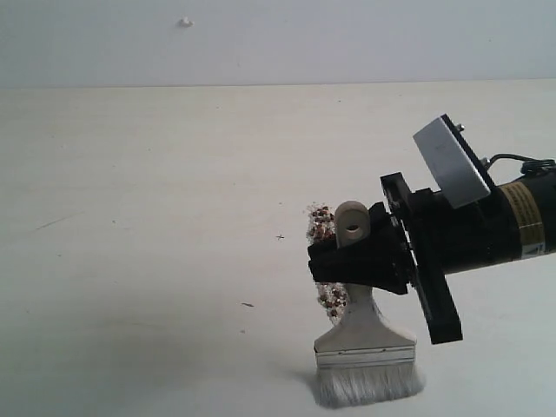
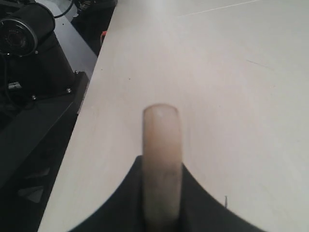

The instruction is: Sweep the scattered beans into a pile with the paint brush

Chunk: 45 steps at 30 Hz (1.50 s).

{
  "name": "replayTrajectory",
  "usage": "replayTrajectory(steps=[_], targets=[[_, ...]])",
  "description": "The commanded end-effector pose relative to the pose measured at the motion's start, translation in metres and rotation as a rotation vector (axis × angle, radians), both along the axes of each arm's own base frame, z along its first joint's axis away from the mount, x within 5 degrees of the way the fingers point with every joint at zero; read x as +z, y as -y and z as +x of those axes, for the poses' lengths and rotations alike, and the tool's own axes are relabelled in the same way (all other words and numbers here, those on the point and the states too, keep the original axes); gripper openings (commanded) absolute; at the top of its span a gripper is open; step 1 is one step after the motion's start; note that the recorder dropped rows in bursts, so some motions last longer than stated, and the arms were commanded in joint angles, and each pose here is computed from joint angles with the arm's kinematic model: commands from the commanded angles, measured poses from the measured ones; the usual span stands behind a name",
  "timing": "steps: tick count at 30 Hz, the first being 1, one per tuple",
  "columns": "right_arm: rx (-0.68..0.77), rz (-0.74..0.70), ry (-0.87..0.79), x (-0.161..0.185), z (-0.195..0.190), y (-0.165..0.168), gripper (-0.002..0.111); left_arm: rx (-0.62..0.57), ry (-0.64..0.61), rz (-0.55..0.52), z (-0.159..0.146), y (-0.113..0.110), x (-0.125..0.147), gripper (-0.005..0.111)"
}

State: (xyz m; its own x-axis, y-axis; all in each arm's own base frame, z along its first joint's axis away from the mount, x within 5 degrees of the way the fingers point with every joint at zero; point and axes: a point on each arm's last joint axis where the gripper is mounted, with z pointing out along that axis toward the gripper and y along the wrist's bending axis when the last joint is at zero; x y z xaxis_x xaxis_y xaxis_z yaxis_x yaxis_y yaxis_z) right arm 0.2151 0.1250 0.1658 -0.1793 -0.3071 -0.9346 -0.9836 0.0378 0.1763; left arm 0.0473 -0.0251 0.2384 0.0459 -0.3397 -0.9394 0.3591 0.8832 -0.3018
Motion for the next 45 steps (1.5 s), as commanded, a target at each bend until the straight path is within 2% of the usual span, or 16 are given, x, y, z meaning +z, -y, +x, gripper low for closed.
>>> replayTrajectory(steps=[1, 10, 23, 39, 45], targets=[[0.017, -0.011, 0.02, -0.005, 0.019, -0.002, 0.0, 0.0, 0.001, 0.002, 0.0, 0.0, -0.001, 0.0], [-0.002, -0.002, 0.022, -0.009, 0.07, -0.011, 0.0, 0.0, 0.001, 0.002, 0.0, 0.0, -0.001, 0.0], [-0.028, 0.003, -0.017, 0.003, 0.075, -0.012, 0.0, 0.0, 0.001, 0.002, 0.0, 0.0, -0.001, 0.0], [-0.092, 0.082, 0.085, 0.067, 0.063, -0.01, 0.0, 0.0, 0.001, 0.002, 0.0, 0.0, -0.001, 0.0], [-0.148, 0.17, 0.167, 0.099, 0.057, -0.009, 0.0, 0.004, 0.0, 0.001, 0.0, 0.0, -0.001, 0.0]])
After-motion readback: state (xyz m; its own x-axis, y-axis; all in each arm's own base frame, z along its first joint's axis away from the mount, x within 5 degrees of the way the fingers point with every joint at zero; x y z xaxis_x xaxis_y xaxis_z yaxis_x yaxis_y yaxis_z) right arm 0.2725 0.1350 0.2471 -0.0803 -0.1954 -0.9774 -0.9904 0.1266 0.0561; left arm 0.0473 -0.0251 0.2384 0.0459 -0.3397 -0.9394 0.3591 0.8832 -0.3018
